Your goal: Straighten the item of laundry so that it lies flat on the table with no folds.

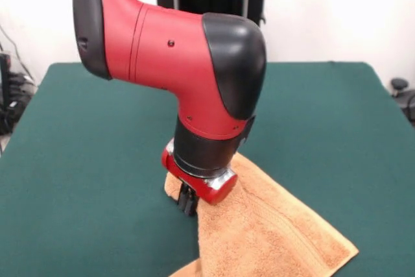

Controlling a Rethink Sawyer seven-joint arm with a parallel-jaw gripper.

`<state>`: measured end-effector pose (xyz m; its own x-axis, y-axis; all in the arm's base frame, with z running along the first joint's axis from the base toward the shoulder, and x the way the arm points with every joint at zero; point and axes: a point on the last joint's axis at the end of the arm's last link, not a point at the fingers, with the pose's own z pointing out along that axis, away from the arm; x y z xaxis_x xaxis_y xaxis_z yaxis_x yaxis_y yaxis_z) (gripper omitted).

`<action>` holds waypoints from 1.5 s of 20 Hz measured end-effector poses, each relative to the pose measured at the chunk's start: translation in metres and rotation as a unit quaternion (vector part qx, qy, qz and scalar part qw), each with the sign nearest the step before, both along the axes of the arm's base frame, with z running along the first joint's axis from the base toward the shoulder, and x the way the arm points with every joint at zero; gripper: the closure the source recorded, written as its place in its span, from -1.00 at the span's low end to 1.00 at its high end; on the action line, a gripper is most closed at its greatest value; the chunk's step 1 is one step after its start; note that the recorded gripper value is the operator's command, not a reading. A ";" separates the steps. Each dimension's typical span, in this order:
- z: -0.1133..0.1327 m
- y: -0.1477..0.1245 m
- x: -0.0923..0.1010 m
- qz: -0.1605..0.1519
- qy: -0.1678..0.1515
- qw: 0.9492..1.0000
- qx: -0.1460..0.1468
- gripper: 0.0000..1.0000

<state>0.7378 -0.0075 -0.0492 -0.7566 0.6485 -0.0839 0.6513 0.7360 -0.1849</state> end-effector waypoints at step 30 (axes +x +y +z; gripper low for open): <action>0.007 -0.004 -0.008 -0.065 -0.012 0.997 0.047 1.00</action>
